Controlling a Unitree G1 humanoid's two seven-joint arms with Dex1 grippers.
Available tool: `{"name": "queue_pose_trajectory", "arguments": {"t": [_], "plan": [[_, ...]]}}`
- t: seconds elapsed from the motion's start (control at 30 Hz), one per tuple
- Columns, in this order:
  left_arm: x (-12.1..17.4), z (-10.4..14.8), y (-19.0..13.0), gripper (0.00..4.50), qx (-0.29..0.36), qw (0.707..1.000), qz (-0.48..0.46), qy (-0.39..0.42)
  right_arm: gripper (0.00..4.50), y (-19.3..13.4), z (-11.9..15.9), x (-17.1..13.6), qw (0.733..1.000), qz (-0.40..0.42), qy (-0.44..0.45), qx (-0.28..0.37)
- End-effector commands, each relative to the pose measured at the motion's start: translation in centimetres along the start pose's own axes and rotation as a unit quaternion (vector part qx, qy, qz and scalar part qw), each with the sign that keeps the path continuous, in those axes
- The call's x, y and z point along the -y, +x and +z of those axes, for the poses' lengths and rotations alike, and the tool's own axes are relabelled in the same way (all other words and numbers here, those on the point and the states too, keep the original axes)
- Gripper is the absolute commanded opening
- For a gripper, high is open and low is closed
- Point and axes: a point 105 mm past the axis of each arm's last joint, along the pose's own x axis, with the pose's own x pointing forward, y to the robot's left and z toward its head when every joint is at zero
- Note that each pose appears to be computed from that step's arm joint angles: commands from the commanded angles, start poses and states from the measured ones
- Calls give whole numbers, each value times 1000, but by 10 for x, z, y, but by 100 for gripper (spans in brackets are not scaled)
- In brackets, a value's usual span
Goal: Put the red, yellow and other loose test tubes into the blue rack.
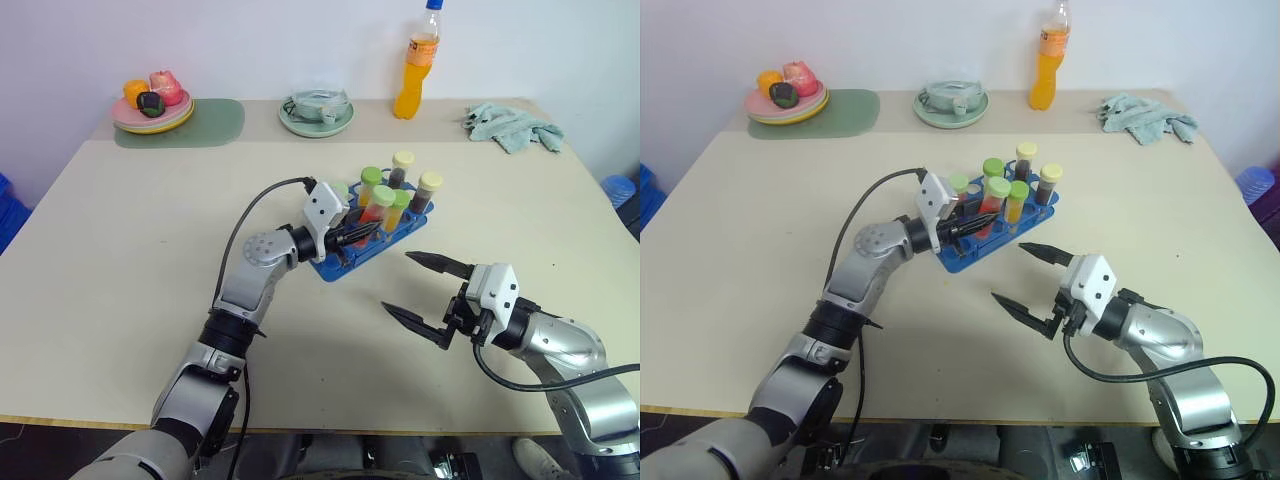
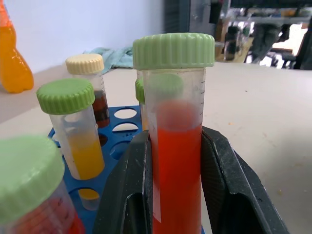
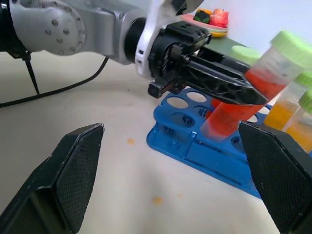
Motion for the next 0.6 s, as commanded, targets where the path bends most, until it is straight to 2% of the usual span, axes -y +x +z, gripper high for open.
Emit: {"name": "queue_pose_trajectory", "arguments": {"t": [0.03,0.13,0.27,0.43,0.6], "plan": [[-27,-1,-22,73,52,998,39,-3,450,1,9,2,1000,1,-13,12],[-43,-13,-45,73,72,996,54,-12,450,0,10,1,1000,1,-13,12],[-59,-52,-87,73,33,997,70,-27,450,1,10,1,1000,2,-13,12],[-72,-94,-156,73,-29,986,136,-92,450,2,10,1,1000,3,-11,14],[-57,-63,-185,73,57,996,72,-23,450,4,10,1,1000,4,-10,15]]}}
